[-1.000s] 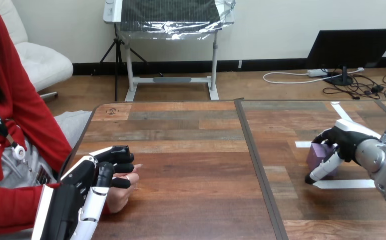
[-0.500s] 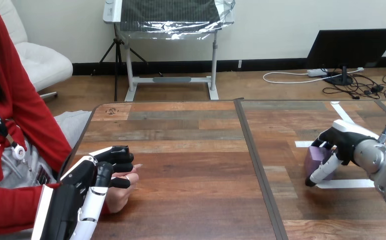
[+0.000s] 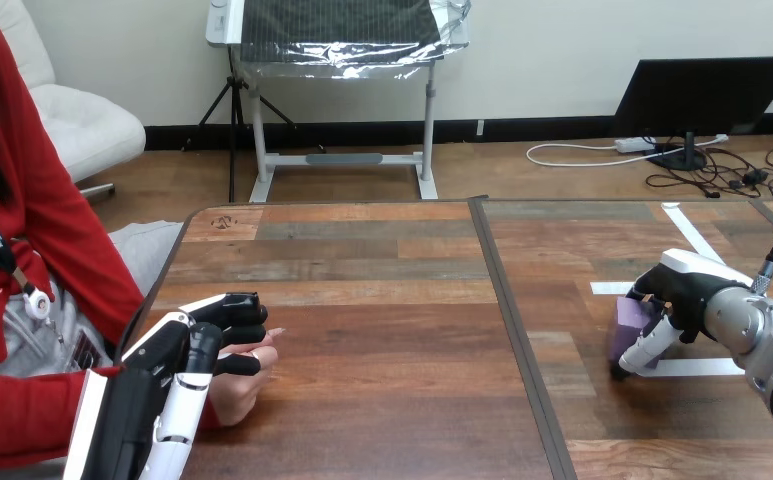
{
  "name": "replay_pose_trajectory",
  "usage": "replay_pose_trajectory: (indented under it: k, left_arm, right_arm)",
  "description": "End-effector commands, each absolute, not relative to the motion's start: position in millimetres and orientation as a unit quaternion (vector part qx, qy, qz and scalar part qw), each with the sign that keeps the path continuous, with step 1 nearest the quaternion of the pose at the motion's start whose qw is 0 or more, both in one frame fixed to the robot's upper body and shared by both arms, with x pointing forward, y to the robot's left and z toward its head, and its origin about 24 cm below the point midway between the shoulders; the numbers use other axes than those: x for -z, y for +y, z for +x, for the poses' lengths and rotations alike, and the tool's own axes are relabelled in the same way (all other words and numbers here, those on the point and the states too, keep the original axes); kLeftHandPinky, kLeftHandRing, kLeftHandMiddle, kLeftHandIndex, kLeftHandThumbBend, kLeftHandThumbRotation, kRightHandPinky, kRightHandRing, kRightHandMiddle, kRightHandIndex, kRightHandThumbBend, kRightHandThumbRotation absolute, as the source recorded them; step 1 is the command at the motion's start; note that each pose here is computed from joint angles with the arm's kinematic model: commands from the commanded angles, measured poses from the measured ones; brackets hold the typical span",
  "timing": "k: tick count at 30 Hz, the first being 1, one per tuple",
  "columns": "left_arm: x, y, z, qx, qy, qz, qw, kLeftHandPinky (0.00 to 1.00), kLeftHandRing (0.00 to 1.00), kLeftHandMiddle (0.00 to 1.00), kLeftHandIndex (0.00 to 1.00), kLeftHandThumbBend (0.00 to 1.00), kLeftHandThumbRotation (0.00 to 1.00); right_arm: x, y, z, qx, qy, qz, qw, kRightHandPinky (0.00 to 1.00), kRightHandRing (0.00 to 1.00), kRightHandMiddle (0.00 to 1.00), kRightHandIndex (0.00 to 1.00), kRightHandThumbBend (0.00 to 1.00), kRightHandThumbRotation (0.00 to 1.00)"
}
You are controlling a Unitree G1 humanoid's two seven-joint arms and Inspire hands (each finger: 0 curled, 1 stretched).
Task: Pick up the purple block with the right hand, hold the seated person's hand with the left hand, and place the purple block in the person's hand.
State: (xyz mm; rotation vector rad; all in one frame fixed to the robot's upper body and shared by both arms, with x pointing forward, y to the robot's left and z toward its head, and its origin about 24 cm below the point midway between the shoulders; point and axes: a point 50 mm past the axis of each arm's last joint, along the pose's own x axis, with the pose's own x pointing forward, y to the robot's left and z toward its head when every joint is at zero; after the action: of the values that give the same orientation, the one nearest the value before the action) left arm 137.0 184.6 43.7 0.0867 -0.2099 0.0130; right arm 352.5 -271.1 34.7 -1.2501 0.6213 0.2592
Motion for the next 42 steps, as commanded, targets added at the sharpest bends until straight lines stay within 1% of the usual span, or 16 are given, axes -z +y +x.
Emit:
replay_pose_trajectory:
  k: [1, 13, 18, 25, 28, 29, 33, 42]
  left_arm:
    - [-55.5, 184.0, 143.4, -0.015, -0.144, 0.036, 0.989, 0.6, 0.7, 0.71, 0.67, 0.45, 0.9]
    - [-55.2, 184.3, 143.3, -0.016, -0.142, 0.031, 0.989, 0.62, 0.71, 0.71, 0.67, 0.46, 0.92]
    - [-55.0, 184.4, 143.3, -0.017, -0.142, 0.032, 0.989, 0.63, 0.72, 0.71, 0.67, 0.47, 0.92]
    - [-55.4, 184.6, 143.4, -0.017, -0.142, 0.036, 0.989, 0.63, 0.72, 0.71, 0.67, 0.49, 0.92]
    - [-55.2, 184.8, 143.4, -0.017, -0.143, 0.035, 0.989, 0.63, 0.71, 0.71, 0.67, 0.48, 0.92]
    - [-55.4, 184.8, 143.4, -0.017, -0.143, 0.036, 0.989, 0.63, 0.71, 0.71, 0.67, 0.49, 0.93]
    - [-55.1, 185.4, 143.6, -0.015, -0.145, 0.037, 0.989, 0.64, 0.71, 0.71, 0.67, 0.49, 0.93]
    - [-55.5, 185.6, 143.2, -0.018, -0.141, 0.04, 0.989, 0.64, 0.71, 0.7, 0.67, 0.51, 0.93]
  right_arm:
    - [-43.7, -265.0, 360.1, -0.115, 0.263, -0.58, 0.762, 0.62, 0.63, 0.69, 0.7, 0.71, 0.0]
    - [-45.6, -265.4, 360.9, -0.111, 0.257, -0.581, 0.764, 0.61, 0.6, 0.64, 0.67, 0.69, 0.0]
    - [-46.1, -265.3, 361.3, -0.11, 0.256, -0.585, 0.761, 0.6, 0.61, 0.65, 0.65, 0.69, 0.0]
    - [-46.3, -265.5, 361.2, -0.104, 0.248, -0.579, 0.77, 0.59, 0.62, 0.65, 0.63, 0.68, 0.0]
    - [-46.3, -265.4, 361.4, -0.096, 0.247, -0.572, 0.776, 0.56, 0.59, 0.63, 0.61, 0.69, 0.0]
    - [-46.3, -265.3, 361.5, -0.094, 0.247, -0.572, 0.776, 0.53, 0.57, 0.61, 0.6, 0.7, 0.0]
    - [-46.5, -264.9, 361.5, -0.093, 0.237, -0.571, 0.781, 0.49, 0.54, 0.58, 0.58, 0.71, 0.0]
    - [-46.2, -264.0, 361.9, -0.085, 0.237, -0.566, 0.785, 0.42, 0.47, 0.53, 0.54, 0.73, 0.0]
